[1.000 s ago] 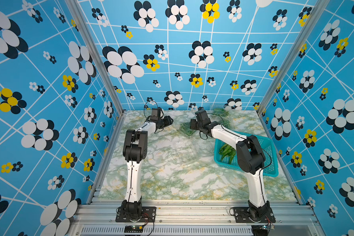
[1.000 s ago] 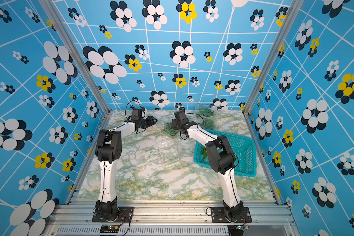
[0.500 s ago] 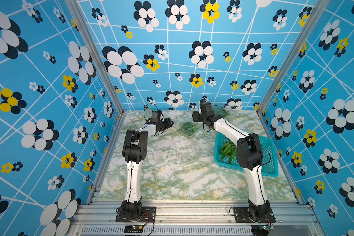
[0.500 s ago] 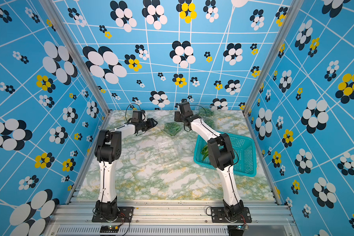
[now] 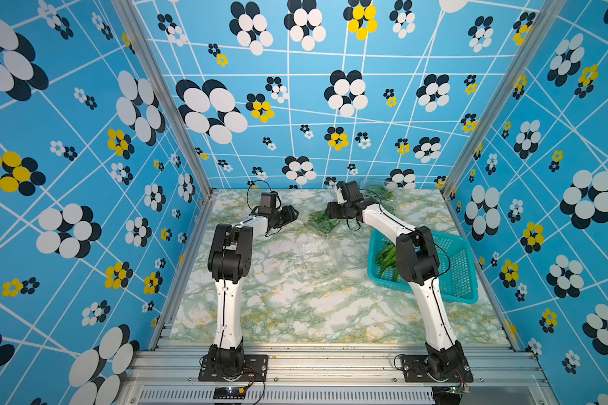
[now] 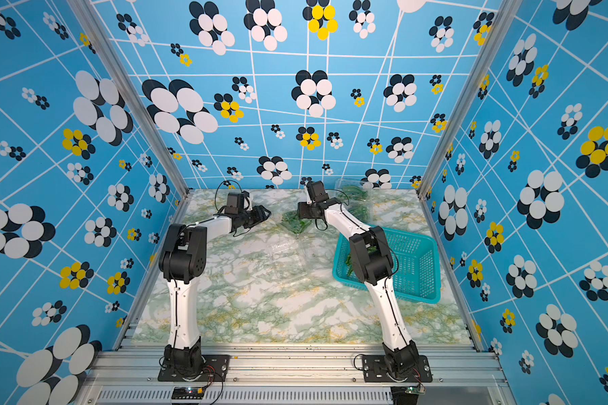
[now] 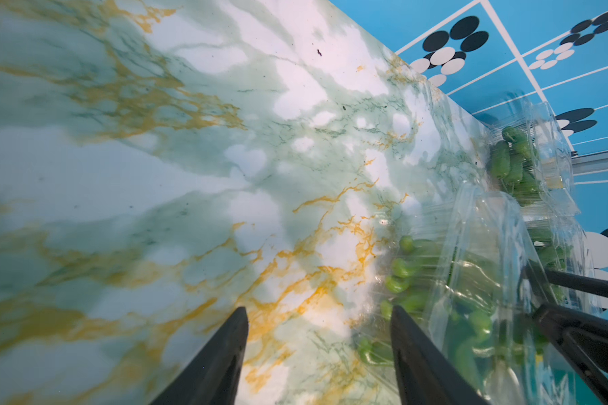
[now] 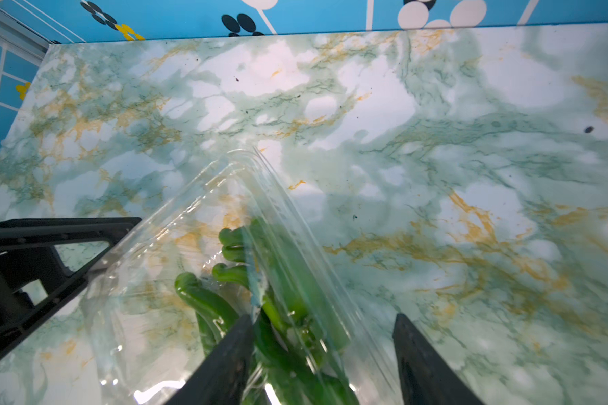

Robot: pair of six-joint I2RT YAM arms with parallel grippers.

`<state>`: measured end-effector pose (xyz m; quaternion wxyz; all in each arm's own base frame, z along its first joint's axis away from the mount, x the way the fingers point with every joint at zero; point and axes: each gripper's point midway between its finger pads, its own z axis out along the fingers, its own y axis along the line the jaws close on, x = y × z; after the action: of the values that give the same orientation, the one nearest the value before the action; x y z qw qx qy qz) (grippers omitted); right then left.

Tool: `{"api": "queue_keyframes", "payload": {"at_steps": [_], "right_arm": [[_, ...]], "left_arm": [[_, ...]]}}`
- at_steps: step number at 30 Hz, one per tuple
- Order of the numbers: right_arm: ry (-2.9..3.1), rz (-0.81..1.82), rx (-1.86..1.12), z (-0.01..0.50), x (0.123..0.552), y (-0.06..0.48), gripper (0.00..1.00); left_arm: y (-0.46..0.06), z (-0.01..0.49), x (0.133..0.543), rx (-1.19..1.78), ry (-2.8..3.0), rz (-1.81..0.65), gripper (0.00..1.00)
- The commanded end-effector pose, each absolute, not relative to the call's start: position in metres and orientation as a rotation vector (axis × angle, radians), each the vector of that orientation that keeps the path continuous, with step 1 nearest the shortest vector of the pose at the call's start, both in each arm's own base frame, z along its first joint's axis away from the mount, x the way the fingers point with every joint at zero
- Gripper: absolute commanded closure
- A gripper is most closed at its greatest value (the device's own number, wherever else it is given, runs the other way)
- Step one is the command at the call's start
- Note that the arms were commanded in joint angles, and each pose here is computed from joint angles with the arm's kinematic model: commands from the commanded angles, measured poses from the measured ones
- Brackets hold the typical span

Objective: Take small green peppers out of containers
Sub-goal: Move the packing box to the center of the board.

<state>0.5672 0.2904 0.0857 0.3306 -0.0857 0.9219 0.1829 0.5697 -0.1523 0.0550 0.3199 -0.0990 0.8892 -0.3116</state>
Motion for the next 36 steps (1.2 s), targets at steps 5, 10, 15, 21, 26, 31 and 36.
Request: {"api": "queue_keyframes", "payload": {"at_steps": [5, 10, 15, 21, 26, 31, 36], "right_arm": [[2.495, 0.621, -0.269, 0.068, 0.529, 0.31, 0.37], [2.5, 0.665, -0.304, 0.071, 0.501, 0.327, 0.38], [2.504, 0.694, -0.336, 0.078, 0.479, 0.346, 0.38], [2.493, 0.715, -0.415, 0.086, 0.457, 0.372, 0.38], [2.485, 0.742, -0.47, 0.095, 0.436, 0.39, 0.38], [2.504, 0.738, -0.516, 0.091, 0.413, 0.401, 0.38], [2.465, 0.724, -0.518, 0.117, 0.4, 0.394, 0.37]], "left_arm": [[-0.156, 0.094, 0.552, -0.227, 2.261, -0.857, 0.35], [-0.149, 0.103, 0.534, -0.26, 2.24, -0.876, 0.35], [-0.142, 0.104, 0.517, -0.295, 2.264, -0.869, 0.36], [-0.115, 0.099, 0.492, -0.388, 2.278, -0.84, 0.36], [-0.084, 0.094, 0.466, -0.491, 2.299, -0.797, 0.36], [-0.081, 0.09, 0.439, -0.5, 2.351, -0.794, 0.36], [-0.07, 0.089, 0.413, -0.518, 2.379, -0.729, 0.36]]}}
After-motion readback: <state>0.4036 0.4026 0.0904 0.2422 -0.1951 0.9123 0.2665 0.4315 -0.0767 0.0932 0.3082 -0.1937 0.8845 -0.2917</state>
